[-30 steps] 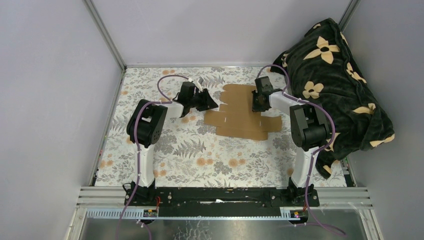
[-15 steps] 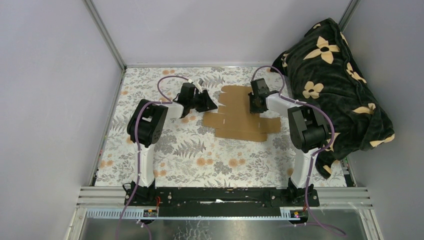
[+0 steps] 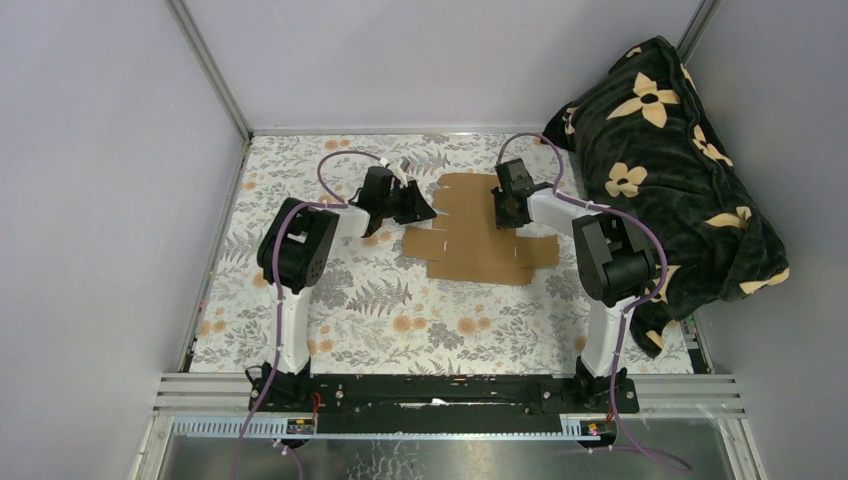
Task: Fold the paper box
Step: Fold the paper box at the center of the board.
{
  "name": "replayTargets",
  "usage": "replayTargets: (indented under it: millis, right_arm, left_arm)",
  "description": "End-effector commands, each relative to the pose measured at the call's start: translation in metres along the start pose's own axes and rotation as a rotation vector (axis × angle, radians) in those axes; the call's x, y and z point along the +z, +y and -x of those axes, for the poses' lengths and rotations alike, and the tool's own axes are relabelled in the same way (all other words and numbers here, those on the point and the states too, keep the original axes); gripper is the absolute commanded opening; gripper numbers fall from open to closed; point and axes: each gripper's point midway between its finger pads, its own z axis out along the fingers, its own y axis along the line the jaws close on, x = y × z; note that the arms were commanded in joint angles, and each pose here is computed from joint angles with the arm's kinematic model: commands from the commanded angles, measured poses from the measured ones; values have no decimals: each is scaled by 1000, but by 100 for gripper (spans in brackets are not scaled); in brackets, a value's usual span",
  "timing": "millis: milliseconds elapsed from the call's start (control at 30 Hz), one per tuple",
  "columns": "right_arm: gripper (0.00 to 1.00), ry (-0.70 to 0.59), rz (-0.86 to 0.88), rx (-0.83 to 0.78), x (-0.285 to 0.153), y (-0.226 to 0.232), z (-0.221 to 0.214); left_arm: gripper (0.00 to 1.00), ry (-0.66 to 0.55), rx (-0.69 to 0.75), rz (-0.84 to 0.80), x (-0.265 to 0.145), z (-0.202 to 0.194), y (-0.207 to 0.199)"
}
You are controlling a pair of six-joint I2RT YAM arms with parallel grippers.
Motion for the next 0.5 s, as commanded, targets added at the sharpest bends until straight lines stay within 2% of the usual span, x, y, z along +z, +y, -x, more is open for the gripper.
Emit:
replayTargets:
  millis: [0,167,467]
  right_arm:
    - [25,258,4,-41,5,3,-80]
    - [25,258,1,-43,6,2,-80]
    - [25,261,12,-31,8,5,-81]
  left_arm:
    - [40,73,51,101,11,-28,24]
    - [34,91,63,154,4,-35,30]
    - [34,128,68,139,1,-44,20]
